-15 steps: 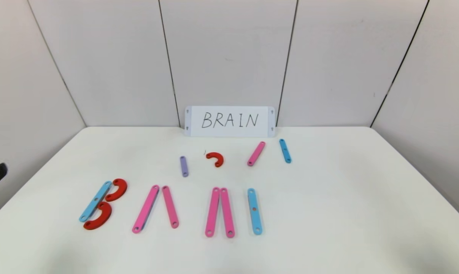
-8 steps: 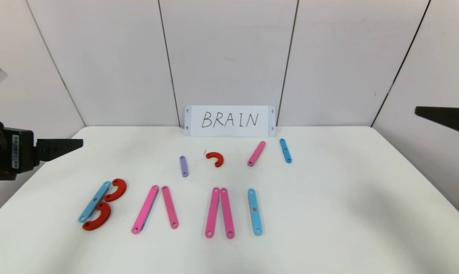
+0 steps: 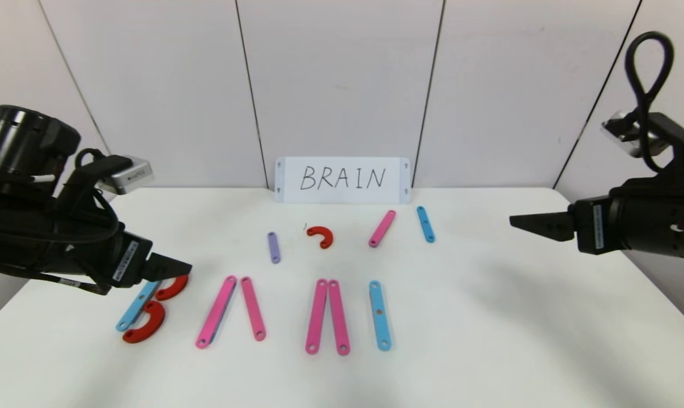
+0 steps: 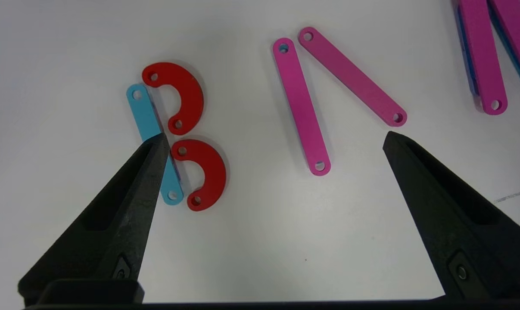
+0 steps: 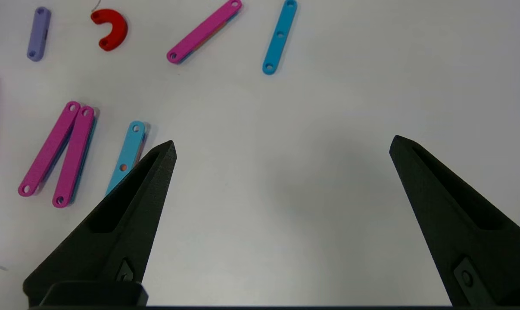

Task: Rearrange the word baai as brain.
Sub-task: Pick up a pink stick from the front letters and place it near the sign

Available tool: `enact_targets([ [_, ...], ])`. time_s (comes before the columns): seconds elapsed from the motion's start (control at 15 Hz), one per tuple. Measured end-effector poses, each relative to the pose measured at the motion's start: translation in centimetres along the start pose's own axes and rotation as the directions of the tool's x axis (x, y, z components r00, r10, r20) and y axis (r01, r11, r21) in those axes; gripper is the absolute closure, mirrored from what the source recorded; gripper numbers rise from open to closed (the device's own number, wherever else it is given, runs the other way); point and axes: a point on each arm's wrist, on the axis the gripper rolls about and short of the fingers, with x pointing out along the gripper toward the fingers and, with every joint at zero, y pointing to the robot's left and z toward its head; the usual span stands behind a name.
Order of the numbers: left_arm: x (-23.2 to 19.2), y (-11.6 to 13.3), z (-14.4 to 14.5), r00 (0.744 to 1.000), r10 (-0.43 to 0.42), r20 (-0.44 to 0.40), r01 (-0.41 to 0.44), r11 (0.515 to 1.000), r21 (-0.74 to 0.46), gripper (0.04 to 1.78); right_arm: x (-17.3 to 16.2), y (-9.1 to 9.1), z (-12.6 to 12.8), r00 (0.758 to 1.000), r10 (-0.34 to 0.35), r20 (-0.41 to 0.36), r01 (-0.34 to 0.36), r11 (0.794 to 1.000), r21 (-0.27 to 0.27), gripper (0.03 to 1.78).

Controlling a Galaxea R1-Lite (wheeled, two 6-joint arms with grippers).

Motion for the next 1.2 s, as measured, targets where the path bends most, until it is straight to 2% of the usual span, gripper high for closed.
enact_targets([
  [0.2, 2.7, -0.8, -0.2, 0.996, 0.016, -0.089, -0.014, 1.000, 0.022, 0.08, 1.8, 0.2, -0.5, 0.998, 0.015, -0.053, -0.015, 1.000, -0.005, 0.08],
  [0.53, 6.9, -1.4, -1.1, 0.977, -0.004, -0.215, -0.004, 0.999, -0.032, 0.08, 3.3, 0.9, -1.1, 0.997, 0.036, -0.073, -0.037, 0.999, -0.019, 0.08],
  [1.2, 12.3, -1.4, -2.0, 0.965, -0.014, -0.261, -0.010, 0.996, -0.093, 0.08, 3.8, 0.9, -1.6, 0.994, 0.036, -0.098, -0.038, 0.999, -0.021, 0.08],
])
